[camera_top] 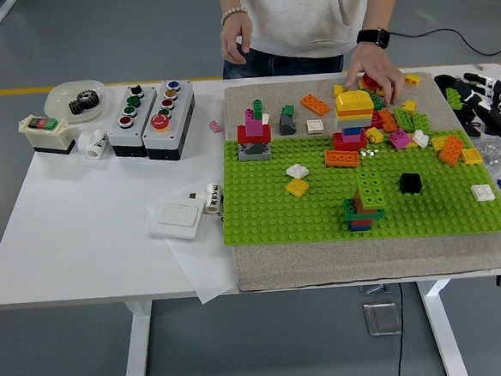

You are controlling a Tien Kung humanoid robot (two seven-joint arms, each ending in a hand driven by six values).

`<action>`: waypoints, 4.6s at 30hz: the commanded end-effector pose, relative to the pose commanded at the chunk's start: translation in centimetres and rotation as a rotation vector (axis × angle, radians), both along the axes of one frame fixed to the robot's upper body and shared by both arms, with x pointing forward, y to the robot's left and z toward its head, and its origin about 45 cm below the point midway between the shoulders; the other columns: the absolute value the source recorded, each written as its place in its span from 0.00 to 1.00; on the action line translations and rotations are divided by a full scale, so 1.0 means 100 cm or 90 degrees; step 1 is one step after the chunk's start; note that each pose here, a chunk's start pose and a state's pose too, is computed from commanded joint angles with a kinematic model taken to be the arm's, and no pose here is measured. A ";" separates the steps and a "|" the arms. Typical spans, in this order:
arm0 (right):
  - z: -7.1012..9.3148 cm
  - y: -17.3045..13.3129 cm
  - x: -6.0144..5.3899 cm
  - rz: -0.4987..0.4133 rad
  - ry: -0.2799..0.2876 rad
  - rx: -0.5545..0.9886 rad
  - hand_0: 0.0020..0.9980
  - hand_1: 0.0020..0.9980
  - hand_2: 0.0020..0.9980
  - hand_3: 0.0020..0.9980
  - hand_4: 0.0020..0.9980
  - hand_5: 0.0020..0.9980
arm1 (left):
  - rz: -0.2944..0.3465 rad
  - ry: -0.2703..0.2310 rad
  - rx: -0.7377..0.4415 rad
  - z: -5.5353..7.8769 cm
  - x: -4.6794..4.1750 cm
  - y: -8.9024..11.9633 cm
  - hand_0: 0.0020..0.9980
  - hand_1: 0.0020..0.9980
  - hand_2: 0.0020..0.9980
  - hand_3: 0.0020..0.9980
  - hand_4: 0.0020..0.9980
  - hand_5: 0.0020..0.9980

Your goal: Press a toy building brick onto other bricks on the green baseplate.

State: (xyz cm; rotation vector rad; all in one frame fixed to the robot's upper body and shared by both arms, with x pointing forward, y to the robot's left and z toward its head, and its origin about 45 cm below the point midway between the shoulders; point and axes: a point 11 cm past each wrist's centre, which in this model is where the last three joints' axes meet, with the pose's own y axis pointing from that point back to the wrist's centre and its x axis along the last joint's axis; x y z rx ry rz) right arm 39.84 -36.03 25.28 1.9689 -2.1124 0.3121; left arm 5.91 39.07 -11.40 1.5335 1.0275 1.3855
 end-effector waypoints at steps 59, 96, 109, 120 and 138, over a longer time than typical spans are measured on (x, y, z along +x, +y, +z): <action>-0.019 -0.005 -0.007 -0.013 0.051 -0.022 0.73 0.74 0.80 0.86 0.98 0.77 | -0.011 -0.008 -0.001 0.001 0.0073 -0.001 0.50 0.57 0.66 0.63 0.67 0.75; -0.001 0.000 0.002 0.001 0.019 -0.030 0.78 0.80 0.83 0.87 0.98 0.77 | -0.007 -0.014 0.001 0.002 0.0115 0.000 0.49 0.57 0.65 0.63 0.67 0.75; 0.003 -0.003 0.003 -0.008 0.019 -0.047 0.78 0.80 0.83 0.87 0.97 0.75 | -0.008 -0.019 0.001 0.002 0.0158 0.000 0.49 0.57 0.65 0.63 0.67 0.75; 0.002 -0.015 0.006 -0.030 0.011 -0.081 0.77 0.79 0.82 0.85 0.93 0.67 | -0.008 -0.019 0.000 0.002 0.0163 -0.002 0.49 0.57 0.65 0.63 0.67 0.75; -0.011 -0.050 0.011 -0.054 0.022 -0.231 0.73 0.76 0.77 0.81 0.87 0.49 | -0.009 -0.011 0.000 0.002 0.0114 -0.001 0.49 0.57 0.65 0.63 0.67 0.75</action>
